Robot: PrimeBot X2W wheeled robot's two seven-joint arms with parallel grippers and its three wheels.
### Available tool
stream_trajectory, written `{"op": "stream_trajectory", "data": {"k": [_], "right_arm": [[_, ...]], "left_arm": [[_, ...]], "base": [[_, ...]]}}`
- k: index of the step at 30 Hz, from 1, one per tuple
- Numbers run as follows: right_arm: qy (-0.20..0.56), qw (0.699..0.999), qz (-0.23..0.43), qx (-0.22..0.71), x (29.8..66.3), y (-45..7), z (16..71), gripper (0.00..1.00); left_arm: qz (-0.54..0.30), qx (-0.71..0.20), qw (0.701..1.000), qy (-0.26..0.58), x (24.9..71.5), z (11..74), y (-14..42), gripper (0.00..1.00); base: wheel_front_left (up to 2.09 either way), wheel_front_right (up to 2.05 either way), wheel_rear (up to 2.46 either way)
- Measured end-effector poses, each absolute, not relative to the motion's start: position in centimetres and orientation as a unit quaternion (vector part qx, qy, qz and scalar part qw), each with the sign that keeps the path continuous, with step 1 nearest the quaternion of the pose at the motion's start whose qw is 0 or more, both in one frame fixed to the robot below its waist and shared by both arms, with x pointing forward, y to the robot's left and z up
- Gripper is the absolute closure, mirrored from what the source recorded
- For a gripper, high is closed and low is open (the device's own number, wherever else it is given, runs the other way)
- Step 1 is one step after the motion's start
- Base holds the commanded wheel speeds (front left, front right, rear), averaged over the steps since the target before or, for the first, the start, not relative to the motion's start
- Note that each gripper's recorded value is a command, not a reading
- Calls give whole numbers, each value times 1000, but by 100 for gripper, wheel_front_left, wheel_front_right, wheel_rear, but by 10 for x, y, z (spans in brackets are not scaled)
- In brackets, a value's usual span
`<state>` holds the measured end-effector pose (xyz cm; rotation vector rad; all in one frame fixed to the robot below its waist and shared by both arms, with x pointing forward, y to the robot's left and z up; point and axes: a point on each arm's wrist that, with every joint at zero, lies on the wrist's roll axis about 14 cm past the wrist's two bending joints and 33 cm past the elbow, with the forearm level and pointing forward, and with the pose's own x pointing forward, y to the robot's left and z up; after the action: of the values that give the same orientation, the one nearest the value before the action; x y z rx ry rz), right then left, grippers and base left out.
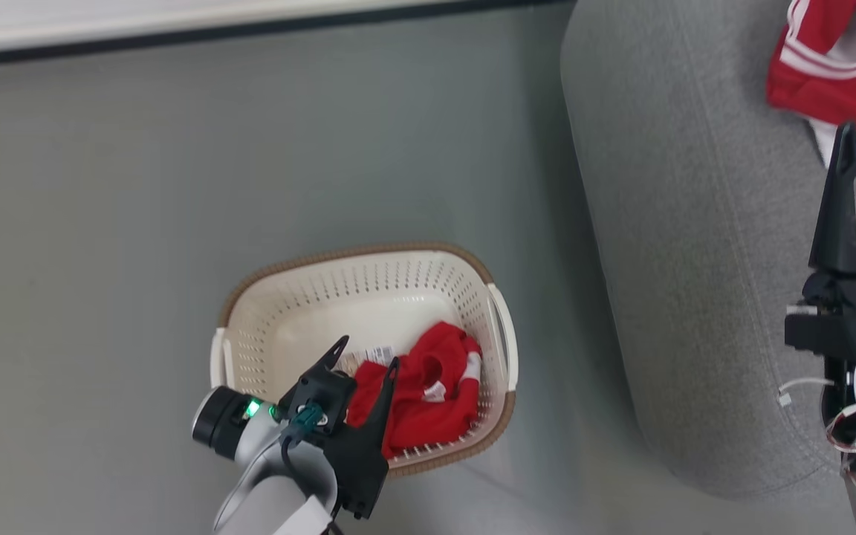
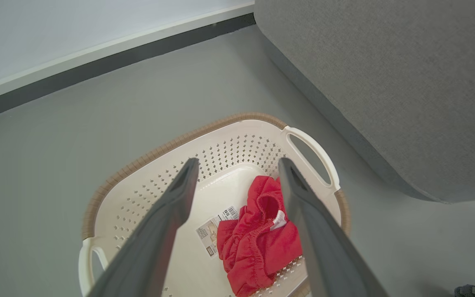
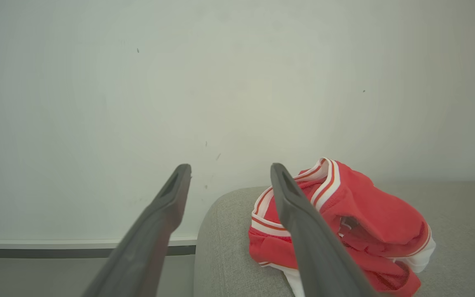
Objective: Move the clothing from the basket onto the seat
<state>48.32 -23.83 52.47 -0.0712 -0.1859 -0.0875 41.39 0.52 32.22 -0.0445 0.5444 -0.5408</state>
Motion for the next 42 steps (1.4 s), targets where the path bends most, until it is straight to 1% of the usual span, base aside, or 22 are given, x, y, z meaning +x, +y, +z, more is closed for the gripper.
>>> {"op": "stream_trajectory", "data": {"k": [7,14,18,26,32,37,42], "right_arm": [[-91,994,-37,-46,506,-241,512,0],[-82,994,-36,-57,524,-244,493,0],[-86,994,-24,-60,538,-239,485,0],[-92,994,-1,-65,563,-225,465,0],[-87,994,25,-64,577,-206,442,0],[-73,995,37,-63,582,-199,423,0],[-72,994,49,-58,586,-189,416,0]], "left_arm": [[-289,-15,905,313,414,282,-8,0],[-327,-9,874,359,408,243,-23,0],[-337,-6,866,369,415,226,-28,0],[-368,12,837,405,414,186,-38,0],[-379,21,808,451,396,149,-36,0],[-389,27,783,485,376,126,-34,0],[-385,30,774,502,373,112,-31,0]], "base": [[0,0,0],[0,0,0],[0,0,0],[0,0,0],[0,0,0],[0,0,0],[0,0,0]]}}
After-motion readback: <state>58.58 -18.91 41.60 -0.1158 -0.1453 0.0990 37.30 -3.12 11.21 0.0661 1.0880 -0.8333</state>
